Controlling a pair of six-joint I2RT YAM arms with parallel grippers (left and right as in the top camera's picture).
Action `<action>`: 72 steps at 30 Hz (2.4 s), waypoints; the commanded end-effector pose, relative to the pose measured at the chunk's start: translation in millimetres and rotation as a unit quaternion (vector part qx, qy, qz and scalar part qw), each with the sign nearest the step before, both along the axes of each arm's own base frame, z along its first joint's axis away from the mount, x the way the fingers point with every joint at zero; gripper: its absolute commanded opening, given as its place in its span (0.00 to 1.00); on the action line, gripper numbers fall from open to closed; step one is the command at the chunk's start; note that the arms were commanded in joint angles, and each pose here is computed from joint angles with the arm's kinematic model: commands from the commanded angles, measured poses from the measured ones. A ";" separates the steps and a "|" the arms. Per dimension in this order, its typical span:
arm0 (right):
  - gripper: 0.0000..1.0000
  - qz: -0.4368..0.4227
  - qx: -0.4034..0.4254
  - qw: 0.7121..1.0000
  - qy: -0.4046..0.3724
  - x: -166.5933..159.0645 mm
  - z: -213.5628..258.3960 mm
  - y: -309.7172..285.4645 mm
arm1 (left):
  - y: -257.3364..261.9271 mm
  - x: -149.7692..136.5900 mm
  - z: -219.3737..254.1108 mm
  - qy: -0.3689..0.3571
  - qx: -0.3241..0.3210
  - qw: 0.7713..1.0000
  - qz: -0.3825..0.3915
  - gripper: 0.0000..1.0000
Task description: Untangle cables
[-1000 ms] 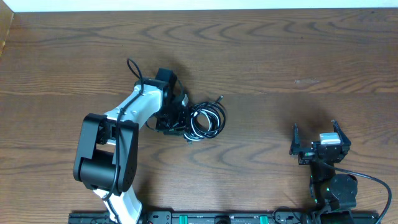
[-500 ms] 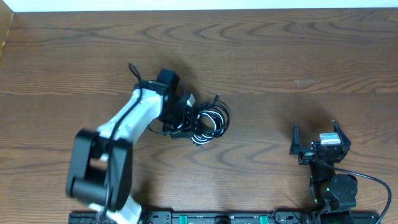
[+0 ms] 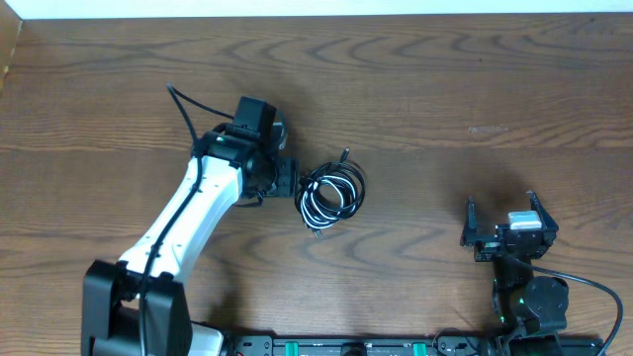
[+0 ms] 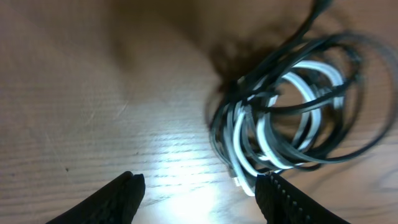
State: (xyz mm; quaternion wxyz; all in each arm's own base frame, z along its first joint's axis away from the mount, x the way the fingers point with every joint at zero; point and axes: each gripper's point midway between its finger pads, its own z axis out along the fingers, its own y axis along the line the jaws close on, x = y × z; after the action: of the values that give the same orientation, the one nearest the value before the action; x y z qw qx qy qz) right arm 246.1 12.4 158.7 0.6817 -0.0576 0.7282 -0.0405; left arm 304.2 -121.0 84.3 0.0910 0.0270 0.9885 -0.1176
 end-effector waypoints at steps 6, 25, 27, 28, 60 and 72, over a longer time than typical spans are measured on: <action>0.99 0.004 0.007 1.000 0.000 -0.3 -0.4 2.0 | 12.5 -20.1 -62.2 0.070 0.044 0.997 0.002 0.49; 0.99 0.004 0.007 1.000 0.000 -0.3 -0.5 2.0 | -58.0 -68.6 -82.9 0.210 -0.093 0.973 -0.017 0.42; 0.99 0.004 0.007 1.000 0.000 -0.3 -0.5 2.0 | -65.4 -73.9 -82.3 0.213 -0.093 0.972 -0.031 0.42; 0.99 0.004 0.007 1.000 0.000 -0.3 -0.5 2.0 | -67.7 -75.8 -82.1 0.213 -0.092 0.972 -0.036 0.42; 0.99 0.004 0.007 1.000 0.000 -0.3 -0.5 2.0 | 5.0 35.6 9.6 -0.143 0.073 0.987 -0.014 0.40; 0.99 0.239 0.121 0.963 0.021 -22.5 5.3 82.3 | 83.4 35.1 0.0 -0.080 0.063 0.974 0.201 0.40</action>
State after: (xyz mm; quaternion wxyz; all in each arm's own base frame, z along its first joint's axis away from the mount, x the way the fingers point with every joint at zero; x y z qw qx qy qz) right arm 240.6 52.9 161.2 0.6819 -0.1016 0.7198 0.0810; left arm 340.4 -53.8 87.6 0.1968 -0.0903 0.9756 -0.0365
